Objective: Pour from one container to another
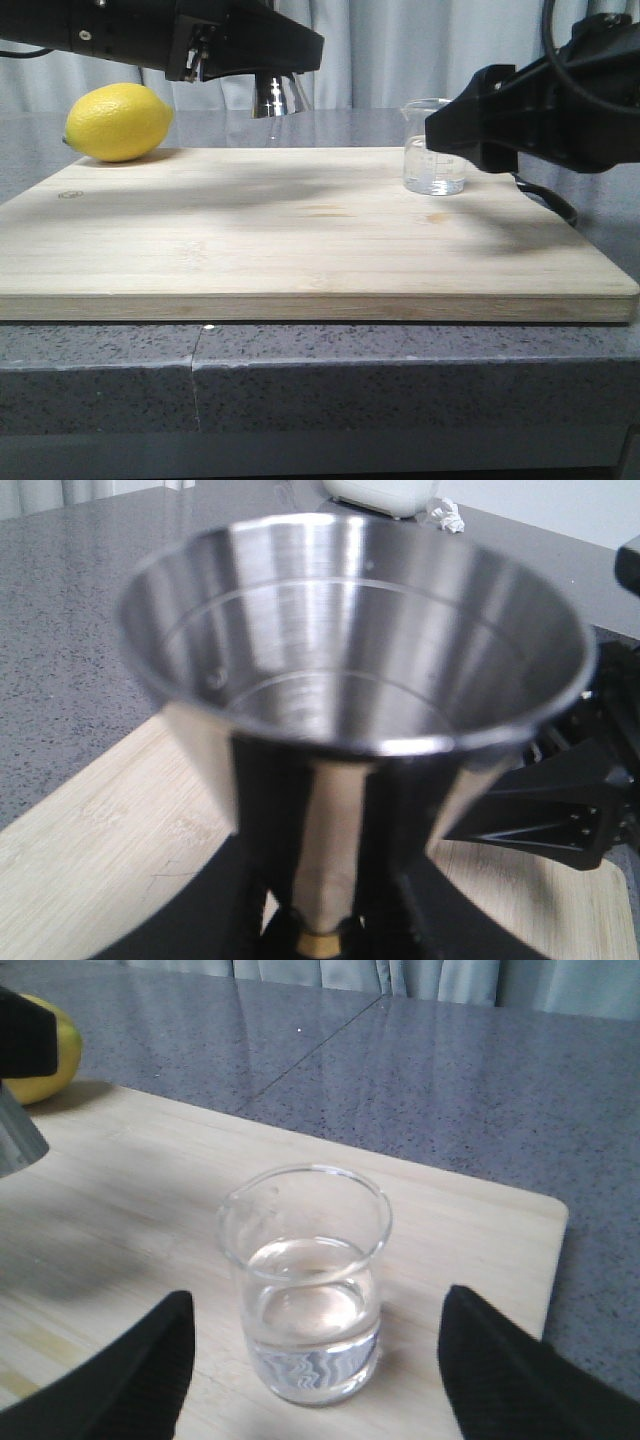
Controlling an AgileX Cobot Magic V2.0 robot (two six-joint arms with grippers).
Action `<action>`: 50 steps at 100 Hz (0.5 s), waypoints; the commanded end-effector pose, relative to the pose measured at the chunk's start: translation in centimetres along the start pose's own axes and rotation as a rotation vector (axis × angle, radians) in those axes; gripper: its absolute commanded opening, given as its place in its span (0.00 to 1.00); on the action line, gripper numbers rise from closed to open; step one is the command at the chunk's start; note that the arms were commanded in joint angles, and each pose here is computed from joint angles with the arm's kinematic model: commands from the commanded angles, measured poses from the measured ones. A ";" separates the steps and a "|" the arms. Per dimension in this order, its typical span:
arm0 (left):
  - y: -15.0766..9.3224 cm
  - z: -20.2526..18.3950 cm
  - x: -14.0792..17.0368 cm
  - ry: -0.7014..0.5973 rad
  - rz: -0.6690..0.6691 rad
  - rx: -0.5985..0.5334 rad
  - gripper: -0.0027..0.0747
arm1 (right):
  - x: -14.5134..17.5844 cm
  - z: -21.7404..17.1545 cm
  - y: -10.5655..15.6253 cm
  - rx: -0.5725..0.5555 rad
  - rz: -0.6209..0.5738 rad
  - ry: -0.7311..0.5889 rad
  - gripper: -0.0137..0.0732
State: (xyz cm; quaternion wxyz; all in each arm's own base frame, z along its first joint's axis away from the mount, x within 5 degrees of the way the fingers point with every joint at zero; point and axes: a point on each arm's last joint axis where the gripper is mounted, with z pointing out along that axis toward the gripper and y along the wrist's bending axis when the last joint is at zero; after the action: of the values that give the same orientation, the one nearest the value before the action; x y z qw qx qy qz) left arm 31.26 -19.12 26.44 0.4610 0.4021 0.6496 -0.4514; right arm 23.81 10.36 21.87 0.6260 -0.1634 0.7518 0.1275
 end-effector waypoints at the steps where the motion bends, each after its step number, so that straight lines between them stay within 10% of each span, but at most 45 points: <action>1: -1.6 -0.5 -3.1 -0.110 0.026 0.058 0.01 | -1.8 0.3 0.1 -0.008 -0.018 -0.153 0.69; 50: -1.8 -0.5 -2.7 -0.070 0.014 0.078 0.01 | -0.6 2.5 0.2 -0.020 -0.024 -0.199 0.70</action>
State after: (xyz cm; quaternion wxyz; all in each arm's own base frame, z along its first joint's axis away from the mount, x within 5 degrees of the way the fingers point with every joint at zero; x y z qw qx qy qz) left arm 30.99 -19.13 26.16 0.4425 0.4117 0.6554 -0.4530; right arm 25.39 11.17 19.71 0.6444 -0.1675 0.7341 0.1334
